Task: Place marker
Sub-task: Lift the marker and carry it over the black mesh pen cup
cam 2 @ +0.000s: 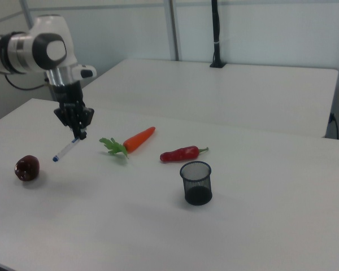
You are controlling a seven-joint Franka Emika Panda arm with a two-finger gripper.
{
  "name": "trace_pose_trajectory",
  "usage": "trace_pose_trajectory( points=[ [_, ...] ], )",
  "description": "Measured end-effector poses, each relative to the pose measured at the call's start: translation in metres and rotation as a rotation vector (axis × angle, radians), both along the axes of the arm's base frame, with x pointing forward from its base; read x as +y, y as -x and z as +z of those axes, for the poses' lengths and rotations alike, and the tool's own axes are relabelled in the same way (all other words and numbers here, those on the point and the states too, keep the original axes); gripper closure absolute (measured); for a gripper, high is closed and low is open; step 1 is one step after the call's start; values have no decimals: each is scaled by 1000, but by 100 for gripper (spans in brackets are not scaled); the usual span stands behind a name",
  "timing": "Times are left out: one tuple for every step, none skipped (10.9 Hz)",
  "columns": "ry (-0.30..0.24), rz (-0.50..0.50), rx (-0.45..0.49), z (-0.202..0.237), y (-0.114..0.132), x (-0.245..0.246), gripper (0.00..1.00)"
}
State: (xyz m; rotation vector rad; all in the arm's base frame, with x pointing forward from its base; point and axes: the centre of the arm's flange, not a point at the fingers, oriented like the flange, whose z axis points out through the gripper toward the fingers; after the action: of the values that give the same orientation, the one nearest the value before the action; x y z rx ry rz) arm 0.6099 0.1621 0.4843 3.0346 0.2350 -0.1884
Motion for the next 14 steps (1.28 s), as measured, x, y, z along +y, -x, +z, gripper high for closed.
trace_pose_trajectory(
  points=[
    [-1,-5,-14,25,3,-2,83],
    [-4,-10,-32,42,6,-5,83],
    [-6,-21,-49,52,7,-12,83],
    [-6,-48,-60,59,5,-28,83],
    [-5,-91,-66,62,1,-56,83],
    [-4,-131,-65,63,-4,-89,83],
    [-4,-162,-62,62,-7,-128,83],
    [-6,-187,-62,62,-9,-167,83],
    [-8,-207,-76,63,-10,-198,83],
    [-11,-223,-114,66,-12,-229,83],
    [-10,-242,-163,69,-16,-251,83],
    [-8,-265,-231,72,-21,-272,83],
    [-2,-289,-307,74,-27,-294,83],
    [6,-308,-374,76,-31,-311,83]
  ],
)
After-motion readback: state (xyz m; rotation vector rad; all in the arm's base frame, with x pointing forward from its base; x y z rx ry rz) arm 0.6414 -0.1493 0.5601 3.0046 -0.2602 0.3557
